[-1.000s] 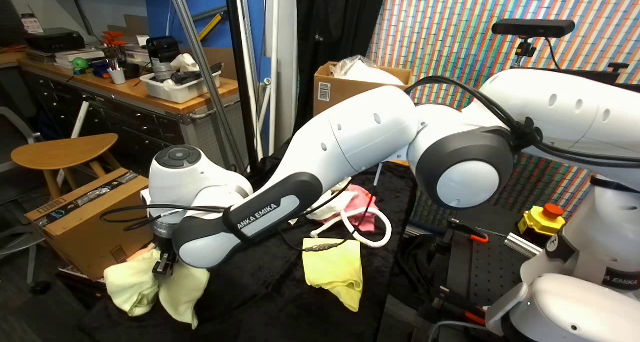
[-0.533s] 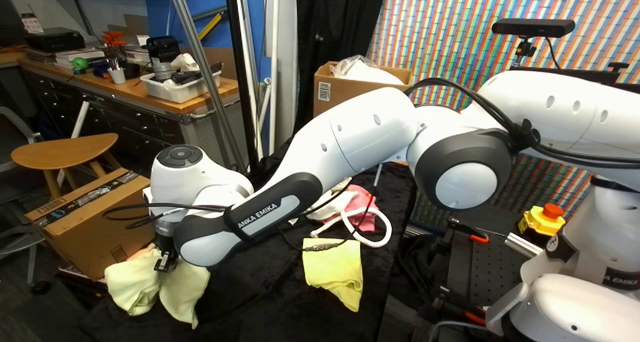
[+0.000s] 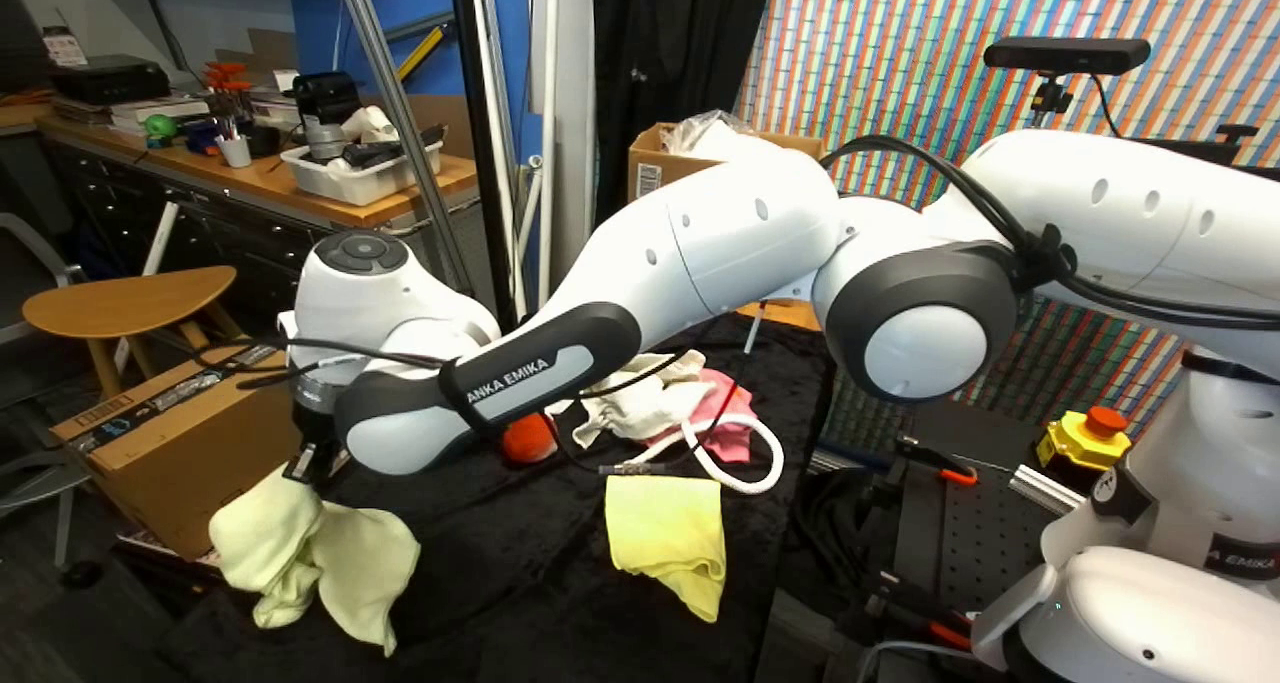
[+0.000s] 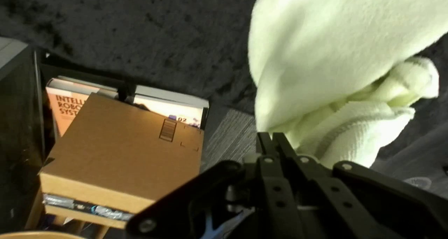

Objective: Pile all the objects closer to you

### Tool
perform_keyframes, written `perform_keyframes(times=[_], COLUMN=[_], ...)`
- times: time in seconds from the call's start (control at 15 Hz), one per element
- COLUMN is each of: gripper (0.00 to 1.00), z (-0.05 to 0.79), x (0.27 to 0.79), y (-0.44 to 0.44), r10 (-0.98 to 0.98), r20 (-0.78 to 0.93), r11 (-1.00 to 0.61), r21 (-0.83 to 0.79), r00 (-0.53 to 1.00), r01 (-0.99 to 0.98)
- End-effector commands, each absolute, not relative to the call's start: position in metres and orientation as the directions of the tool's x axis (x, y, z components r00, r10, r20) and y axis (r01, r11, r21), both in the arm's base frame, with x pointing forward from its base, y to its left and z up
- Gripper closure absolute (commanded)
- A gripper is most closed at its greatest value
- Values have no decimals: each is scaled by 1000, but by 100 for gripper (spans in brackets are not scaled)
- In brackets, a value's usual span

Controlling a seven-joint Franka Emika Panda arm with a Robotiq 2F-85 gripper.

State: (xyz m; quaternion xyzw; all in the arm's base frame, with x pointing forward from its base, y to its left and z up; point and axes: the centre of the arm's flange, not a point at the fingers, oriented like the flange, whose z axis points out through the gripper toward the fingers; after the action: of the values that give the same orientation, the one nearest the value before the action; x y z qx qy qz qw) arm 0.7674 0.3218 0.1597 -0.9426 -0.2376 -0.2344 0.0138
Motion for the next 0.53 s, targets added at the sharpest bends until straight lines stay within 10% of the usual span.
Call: perform_keyframes(times=[0.0, 0.47], gripper=[94, 94], z=[222, 347], x=[780, 781], y=[291, 213], r10=[343, 170], r20=[553, 741], r11=[-926, -966], r21=[62, -5], r00=[760, 649], r01=[373, 260])
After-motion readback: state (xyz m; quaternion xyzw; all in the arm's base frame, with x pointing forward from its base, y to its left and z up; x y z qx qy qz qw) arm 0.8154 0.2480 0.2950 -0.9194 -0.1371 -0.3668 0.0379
